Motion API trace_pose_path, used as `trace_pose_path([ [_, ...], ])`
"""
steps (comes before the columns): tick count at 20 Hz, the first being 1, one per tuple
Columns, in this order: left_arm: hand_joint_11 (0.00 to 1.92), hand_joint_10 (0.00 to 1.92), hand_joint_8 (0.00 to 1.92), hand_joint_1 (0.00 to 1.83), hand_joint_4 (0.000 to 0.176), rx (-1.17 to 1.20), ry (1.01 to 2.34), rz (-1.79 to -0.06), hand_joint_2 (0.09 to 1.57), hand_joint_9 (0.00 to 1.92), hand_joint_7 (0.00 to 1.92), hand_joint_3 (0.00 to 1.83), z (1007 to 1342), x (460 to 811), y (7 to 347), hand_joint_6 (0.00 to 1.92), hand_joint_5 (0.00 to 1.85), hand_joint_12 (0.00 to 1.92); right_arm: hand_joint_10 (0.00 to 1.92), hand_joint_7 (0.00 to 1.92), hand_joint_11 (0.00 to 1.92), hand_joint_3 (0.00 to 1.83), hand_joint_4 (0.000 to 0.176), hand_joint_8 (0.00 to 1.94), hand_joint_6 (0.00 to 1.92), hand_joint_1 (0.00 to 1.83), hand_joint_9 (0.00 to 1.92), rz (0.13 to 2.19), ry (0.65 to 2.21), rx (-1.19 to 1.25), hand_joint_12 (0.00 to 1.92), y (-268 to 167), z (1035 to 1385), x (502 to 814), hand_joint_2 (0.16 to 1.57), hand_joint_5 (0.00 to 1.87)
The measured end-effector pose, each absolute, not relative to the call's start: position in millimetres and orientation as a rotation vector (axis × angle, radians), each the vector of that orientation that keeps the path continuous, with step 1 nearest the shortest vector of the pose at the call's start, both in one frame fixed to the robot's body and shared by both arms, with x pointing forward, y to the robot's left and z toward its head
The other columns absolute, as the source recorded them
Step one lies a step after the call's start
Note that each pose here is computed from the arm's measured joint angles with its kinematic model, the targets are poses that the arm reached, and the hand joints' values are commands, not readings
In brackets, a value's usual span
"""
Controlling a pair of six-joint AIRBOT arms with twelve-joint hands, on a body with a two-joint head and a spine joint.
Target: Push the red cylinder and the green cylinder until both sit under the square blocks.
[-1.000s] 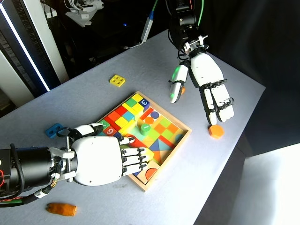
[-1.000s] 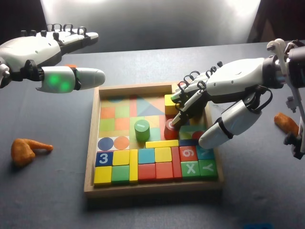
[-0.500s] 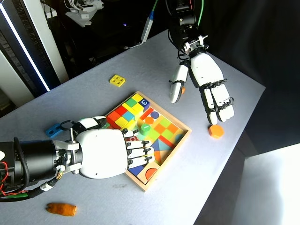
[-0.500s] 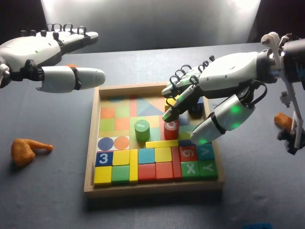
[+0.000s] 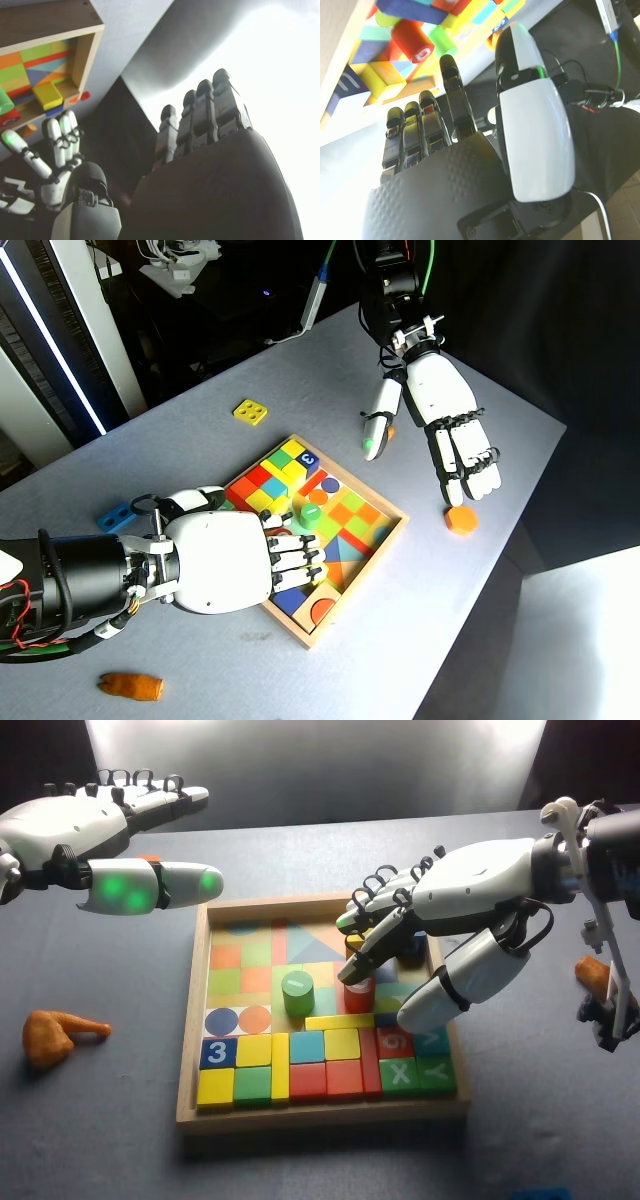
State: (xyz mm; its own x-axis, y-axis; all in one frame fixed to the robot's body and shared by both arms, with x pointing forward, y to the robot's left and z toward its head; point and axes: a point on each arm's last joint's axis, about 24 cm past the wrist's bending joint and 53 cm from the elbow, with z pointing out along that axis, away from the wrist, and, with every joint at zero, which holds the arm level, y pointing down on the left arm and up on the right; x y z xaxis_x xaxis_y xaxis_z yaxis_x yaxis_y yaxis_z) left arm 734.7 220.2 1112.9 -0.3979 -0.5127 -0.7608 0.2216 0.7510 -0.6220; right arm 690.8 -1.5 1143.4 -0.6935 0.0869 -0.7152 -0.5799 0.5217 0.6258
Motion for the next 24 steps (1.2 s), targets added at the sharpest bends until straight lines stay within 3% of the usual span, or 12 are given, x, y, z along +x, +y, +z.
trace_pose_path([
  [1, 0.00, 0.00, 0.00, 0.00, 0.164, -0.227, 1.815, -0.807, 1.05, 0.00, 0.00, 0.00, 1113, 735, 220, 0.00, 0.04, 0.00, 0.00, 0.07, 0.00, 0.00, 0.176, 0.00, 0.00, 0.28, 0.00, 1.193, 2.053, -0.399, 0.17, -2, 1142, 691, 1.06, 0.48],
  [3, 0.00, 0.00, 0.00, 0.00, 0.145, -0.227, 1.816, -0.807, 1.05, 0.00, 0.00, 0.00, 1113, 735, 220, 0.00, 0.04, 0.00, 0.00, 0.08, 0.00, 0.00, 0.176, 0.00, 0.00, 0.28, 0.00, 1.184, 2.055, -0.400, 0.16, -3, 1139, 691, 1.06, 0.47],
  [6, 0.00, 0.00, 0.00, 0.00, 0.150, -0.227, 1.816, -0.807, 1.05, 0.00, 0.00, 0.00, 1113, 735, 220, 0.00, 0.04, 0.00, 0.00, 0.08, 0.00, 0.00, 0.176, 0.00, 0.00, 0.27, 0.00, 1.177, 2.061, -0.392, 0.18, -5, 1136, 692, 1.07, 0.47],
  [7, 0.00, 0.00, 0.00, 0.00, 0.145, -0.227, 1.816, -0.807, 1.04, 0.00, 0.00, 0.00, 1113, 735, 220, 0.00, 0.04, 0.00, 0.00, 0.07, 0.00, 0.00, 0.176, 0.00, 0.00, 0.26, 0.00, 1.173, 2.064, -0.391, 0.16, -5, 1134, 692, 1.07, 0.46],
  [8, 0.00, 0.00, 0.00, 0.00, 0.159, -0.227, 1.816, -0.807, 1.04, 0.00, 0.00, 0.00, 1113, 735, 220, 0.00, 0.04, 0.00, 0.00, 0.08, 0.00, 0.00, 0.176, 0.00, 0.00, 0.29, 0.00, 1.171, 2.065, -0.390, 0.15, -6, 1134, 692, 1.07, 0.46],
  [10, 0.00, 0.00, 0.00, 0.00, 0.170, -0.227, 1.816, -0.807, 1.04, 0.00, 0.00, 0.00, 1113, 735, 220, 0.00, 0.04, 0.00, 0.00, 0.08, 0.00, 0.00, 0.176, 0.00, 0.00, 0.29, 0.00, 1.171, 2.068, -0.387, 0.15, -6, 1132, 692, 1.07, 0.47],
  [12, 0.00, 0.00, 0.00, 0.00, 0.150, -0.227, 1.816, -0.807, 1.04, 0.00, 0.00, 0.00, 1113, 735, 220, 0.00, 0.04, 0.00, 0.00, 0.08, 0.00, 0.00, 0.176, 0.00, 0.00, 0.29, 0.00, 1.170, 2.068, -0.387, 0.18, -6, 1132, 692, 1.07, 0.47],
  [18, 0.00, 0.00, 0.00, 0.00, 0.155, -0.227, 1.816, -0.807, 1.05, 0.00, 0.00, 0.00, 1113, 735, 220, 0.00, 0.05, 0.00, 0.00, 0.07, 0.00, 0.00, 0.176, 0.00, 0.00, 0.29, 0.00, 1.169, 2.070, -0.383, 0.15, -7, 1131, 692, 1.07, 0.47],
  [19, 0.00, 0.00, 0.00, 0.00, 0.172, -0.228, 1.816, -0.807, 1.04, 0.00, 0.00, 0.00, 1113, 735, 220, 0.00, 0.05, 0.00, 0.00, 0.07, 0.00, 0.00, 0.176, 0.00, 0.00, 0.28, 0.00, 1.170, 2.070, -0.383, 0.15, -6, 1131, 692, 1.07, 0.47],
  [24, 0.00, 0.00, 0.00, 0.00, 0.158, -0.227, 1.816, -0.807, 1.04, 0.00, 0.00, 0.00, 1113, 735, 220, 0.00, 0.04, 0.00, 0.00, 0.08, 0.00, 0.00, 0.176, 0.00, 0.00, 0.30, 0.00, 1.168, 2.077, -0.384, 0.15, -7, 1130, 692, 1.07, 0.50],
])
